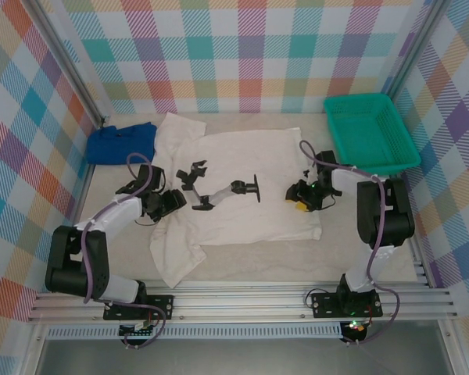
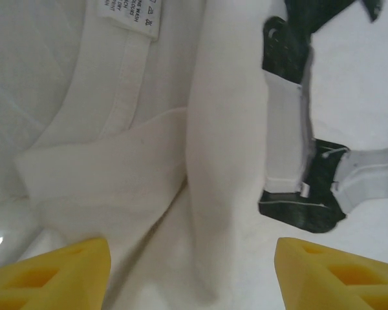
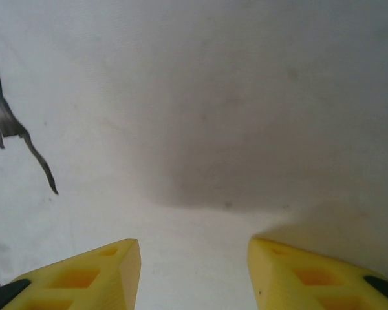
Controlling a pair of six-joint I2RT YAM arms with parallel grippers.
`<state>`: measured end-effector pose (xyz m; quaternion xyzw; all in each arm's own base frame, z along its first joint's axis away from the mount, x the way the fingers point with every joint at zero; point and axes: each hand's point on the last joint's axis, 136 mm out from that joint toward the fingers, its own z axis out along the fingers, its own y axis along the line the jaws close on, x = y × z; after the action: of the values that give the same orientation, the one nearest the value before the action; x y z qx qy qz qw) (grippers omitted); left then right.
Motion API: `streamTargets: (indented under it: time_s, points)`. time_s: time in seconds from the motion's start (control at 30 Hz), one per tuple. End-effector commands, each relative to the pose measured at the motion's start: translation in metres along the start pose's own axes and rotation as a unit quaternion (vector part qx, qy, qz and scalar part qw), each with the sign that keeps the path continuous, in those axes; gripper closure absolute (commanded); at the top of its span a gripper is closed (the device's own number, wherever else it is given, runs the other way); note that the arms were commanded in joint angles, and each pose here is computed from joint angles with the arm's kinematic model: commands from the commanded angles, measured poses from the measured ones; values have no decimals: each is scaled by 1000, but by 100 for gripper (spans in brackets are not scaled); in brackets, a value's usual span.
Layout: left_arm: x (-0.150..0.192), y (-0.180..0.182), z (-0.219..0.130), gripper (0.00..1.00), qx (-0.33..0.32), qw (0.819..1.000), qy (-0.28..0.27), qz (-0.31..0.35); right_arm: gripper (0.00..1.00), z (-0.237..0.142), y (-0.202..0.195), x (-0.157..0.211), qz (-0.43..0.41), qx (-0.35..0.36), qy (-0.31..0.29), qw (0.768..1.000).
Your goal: Fold the inside-out t-shirt
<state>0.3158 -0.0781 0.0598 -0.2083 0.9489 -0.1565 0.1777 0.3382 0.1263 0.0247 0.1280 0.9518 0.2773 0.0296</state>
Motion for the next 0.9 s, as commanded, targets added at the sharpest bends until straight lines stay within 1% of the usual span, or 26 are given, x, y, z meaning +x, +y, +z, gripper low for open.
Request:
streamTargets:
  time_s: [0.0, 0.13, 0.23, 0.33, 0.47, 0.6, 0.73, 0.87]
  points:
    - [-14, -13, 5, 32, 14, 1000, -16, 16, 54, -7, -36, -7, 55, 56, -17, 997]
    - [-15, 1, 23, 32, -20, 1000, -12, 15, 57, -24, -49, -26, 79, 68, -56, 993]
    - [-11, 12, 34, 32, -44, 999, -1, 14, 57, -33, -42, -36, 69, 61, -77, 993]
    - [-13, 23, 35, 31, -72, 997, -13, 16, 56, -40, -31, -40, 45, 48, -88, 994]
    - [-35, 23, 31, 31, -92, 994, -49, 26, 52, -52, -9, -38, -10, 33, -106, 994]
    - [-57, 20, 36, 30, -109, 992, -64, 24, 51, -50, 5, -31, -33, 28, -101, 994]
    - [-78, 7, 31, 30, -97, 992, -83, 18, 50, -45, 0, -29, -30, 41, -94, 994]
    - [-94, 15, 18, 29, -119, 986, -113, 11, 50, -38, -13, -29, -16, 70, -82, 994]
